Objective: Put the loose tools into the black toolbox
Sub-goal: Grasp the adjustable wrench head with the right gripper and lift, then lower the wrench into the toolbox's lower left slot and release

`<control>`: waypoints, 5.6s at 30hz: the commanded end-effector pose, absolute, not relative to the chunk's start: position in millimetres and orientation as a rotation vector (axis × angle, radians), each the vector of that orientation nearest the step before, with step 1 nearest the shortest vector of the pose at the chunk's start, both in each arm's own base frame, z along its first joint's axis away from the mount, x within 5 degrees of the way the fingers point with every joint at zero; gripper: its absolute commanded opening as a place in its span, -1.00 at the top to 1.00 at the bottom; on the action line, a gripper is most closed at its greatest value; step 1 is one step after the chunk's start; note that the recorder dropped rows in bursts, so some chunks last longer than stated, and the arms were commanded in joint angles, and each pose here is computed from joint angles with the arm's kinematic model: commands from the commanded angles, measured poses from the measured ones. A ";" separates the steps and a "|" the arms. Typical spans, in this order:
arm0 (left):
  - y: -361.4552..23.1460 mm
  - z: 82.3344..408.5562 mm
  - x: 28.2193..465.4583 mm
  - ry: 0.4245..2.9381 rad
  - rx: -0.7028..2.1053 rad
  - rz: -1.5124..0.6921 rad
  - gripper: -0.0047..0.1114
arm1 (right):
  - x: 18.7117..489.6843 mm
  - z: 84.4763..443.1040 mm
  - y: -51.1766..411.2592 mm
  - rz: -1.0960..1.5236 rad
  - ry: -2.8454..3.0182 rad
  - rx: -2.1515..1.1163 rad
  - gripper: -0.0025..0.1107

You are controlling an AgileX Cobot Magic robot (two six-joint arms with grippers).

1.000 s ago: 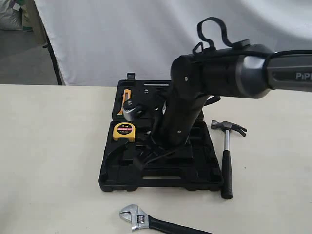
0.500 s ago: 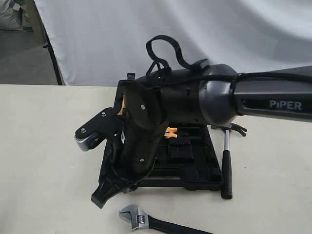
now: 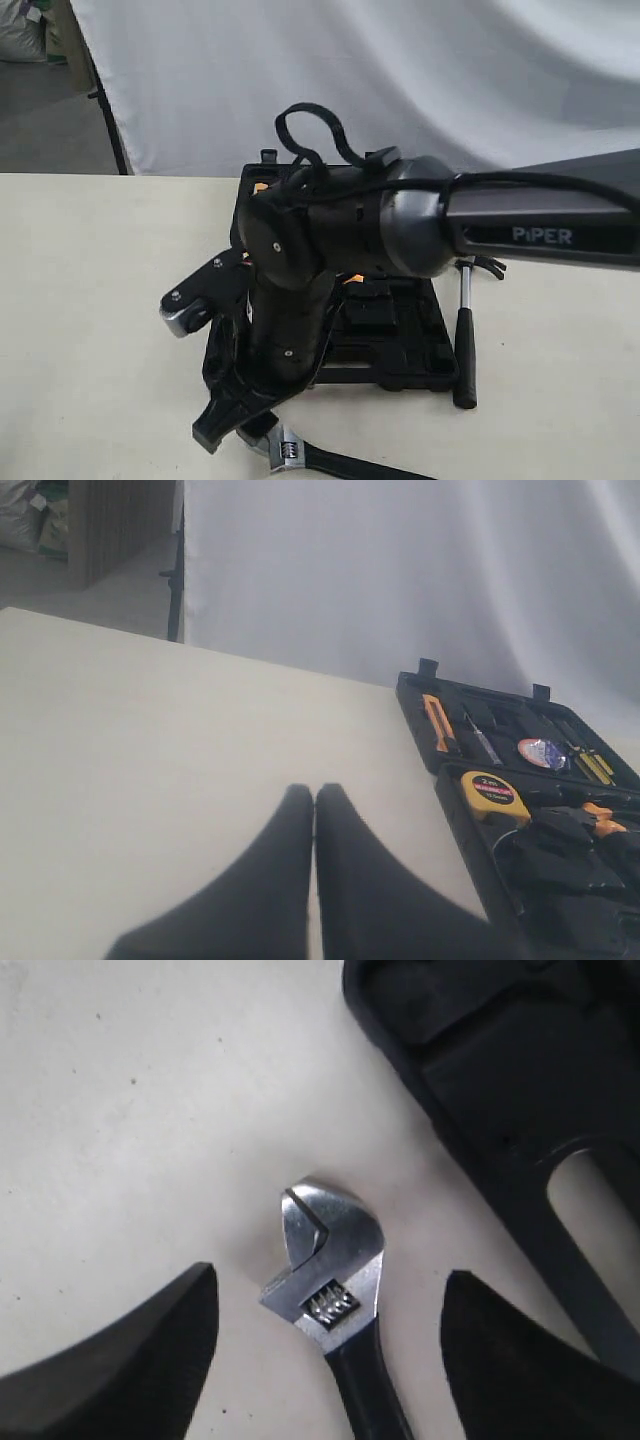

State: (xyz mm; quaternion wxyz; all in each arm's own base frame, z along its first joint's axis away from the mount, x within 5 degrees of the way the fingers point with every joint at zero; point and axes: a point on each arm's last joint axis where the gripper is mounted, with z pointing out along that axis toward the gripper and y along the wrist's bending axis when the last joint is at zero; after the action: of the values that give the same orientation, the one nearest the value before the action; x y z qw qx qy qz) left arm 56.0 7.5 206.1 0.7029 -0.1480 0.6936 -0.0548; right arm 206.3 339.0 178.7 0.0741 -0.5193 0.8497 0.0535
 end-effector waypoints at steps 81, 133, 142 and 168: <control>8.9 207.8 55.4 1.526 -0.346 -0.103 0.91 | 222.5 172.8 307.5 0.027 2.460 -1.466 0.96; 8.9 207.8 55.4 1.526 -0.346 -0.103 0.91 | 315.7 164.2 353.2 -0.303 2.062 -1.716 0.96; 8.9 207.8 55.4 1.526 -0.346 -0.103 0.91 | 317.8 165.2 351.4 -0.310 2.140 -1.582 0.96; 8.9 207.8 55.4 1.526 -0.346 -0.103 0.91 | 332.3 128.6 340.0 -0.065 2.470 -1.245 0.96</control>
State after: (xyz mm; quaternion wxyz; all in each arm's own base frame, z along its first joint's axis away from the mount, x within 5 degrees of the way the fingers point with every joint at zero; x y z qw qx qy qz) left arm 56.0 7.5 206.1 0.7029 -0.1480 0.6936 -0.0548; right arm 333.9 341.6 140.5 0.2112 -0.4481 0.8682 -0.0273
